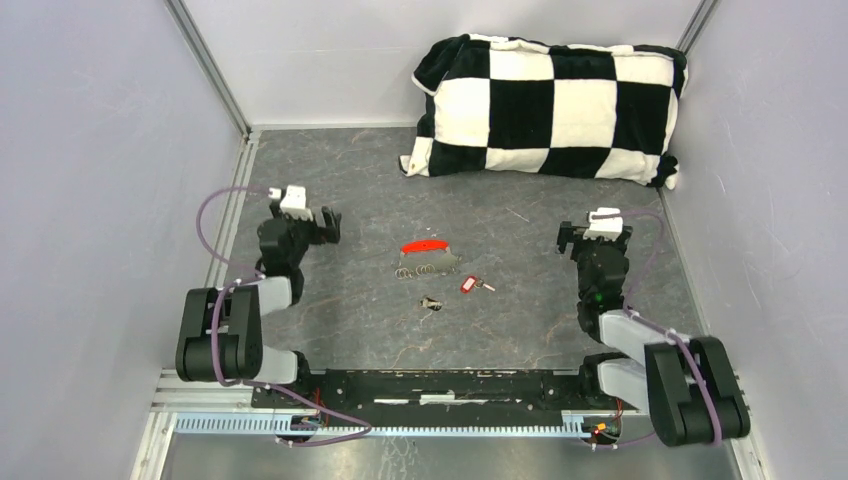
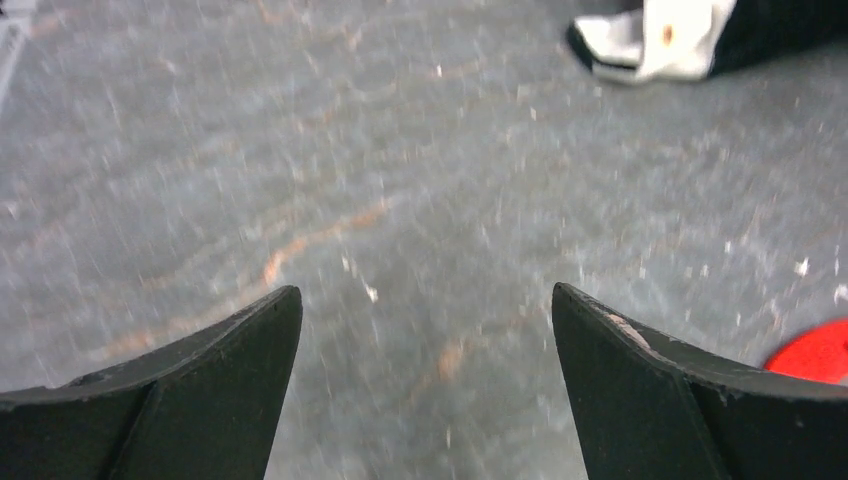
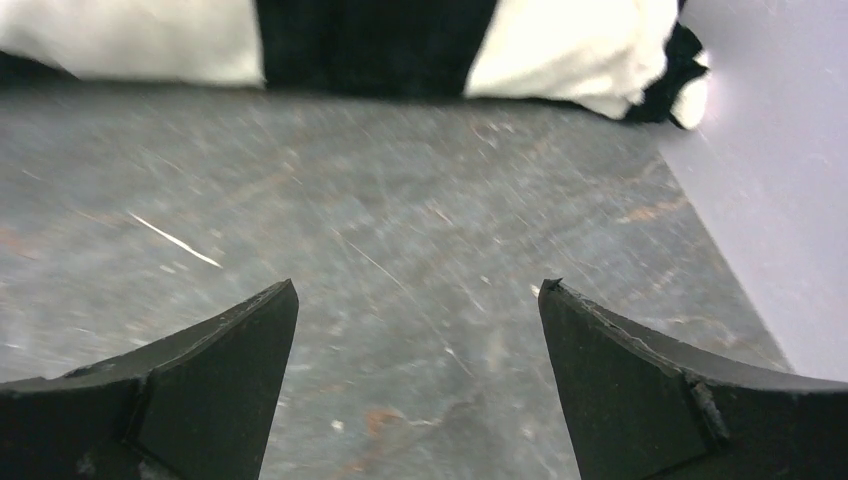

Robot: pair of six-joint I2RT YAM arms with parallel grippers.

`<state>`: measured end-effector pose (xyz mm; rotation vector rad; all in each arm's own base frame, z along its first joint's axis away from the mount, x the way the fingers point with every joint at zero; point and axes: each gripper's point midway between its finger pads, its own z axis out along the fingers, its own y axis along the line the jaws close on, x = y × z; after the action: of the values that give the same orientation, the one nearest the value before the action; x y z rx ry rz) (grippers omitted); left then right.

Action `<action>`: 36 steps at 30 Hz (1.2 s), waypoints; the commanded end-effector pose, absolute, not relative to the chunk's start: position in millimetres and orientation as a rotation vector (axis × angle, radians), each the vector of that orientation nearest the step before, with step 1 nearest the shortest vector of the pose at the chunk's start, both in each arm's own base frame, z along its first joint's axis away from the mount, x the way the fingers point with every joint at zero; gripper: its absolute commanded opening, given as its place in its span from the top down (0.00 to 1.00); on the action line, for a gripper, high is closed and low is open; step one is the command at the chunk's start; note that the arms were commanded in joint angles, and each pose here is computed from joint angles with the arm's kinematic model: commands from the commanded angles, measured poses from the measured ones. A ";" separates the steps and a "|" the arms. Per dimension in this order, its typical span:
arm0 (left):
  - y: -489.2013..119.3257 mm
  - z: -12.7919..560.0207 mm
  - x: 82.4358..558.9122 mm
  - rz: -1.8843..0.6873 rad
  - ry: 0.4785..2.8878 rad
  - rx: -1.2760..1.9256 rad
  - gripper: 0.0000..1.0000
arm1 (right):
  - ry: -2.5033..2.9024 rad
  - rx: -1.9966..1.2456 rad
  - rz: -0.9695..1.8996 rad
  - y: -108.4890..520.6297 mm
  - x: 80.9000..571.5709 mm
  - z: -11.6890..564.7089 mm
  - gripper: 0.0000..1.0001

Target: Put the keys on the keyring

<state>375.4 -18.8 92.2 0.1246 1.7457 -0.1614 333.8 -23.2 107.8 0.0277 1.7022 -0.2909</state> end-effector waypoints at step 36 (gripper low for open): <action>-70.4 134.4 350.3 -0.529 2.256 0.521 0.00 | 2.326 0.036 0.492 267.5 322.9 42.6 0.38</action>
<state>345.4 -64.5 111.3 0.4656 2.3296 -0.5120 315.8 263.8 39.8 -0.0443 2.3302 0.5075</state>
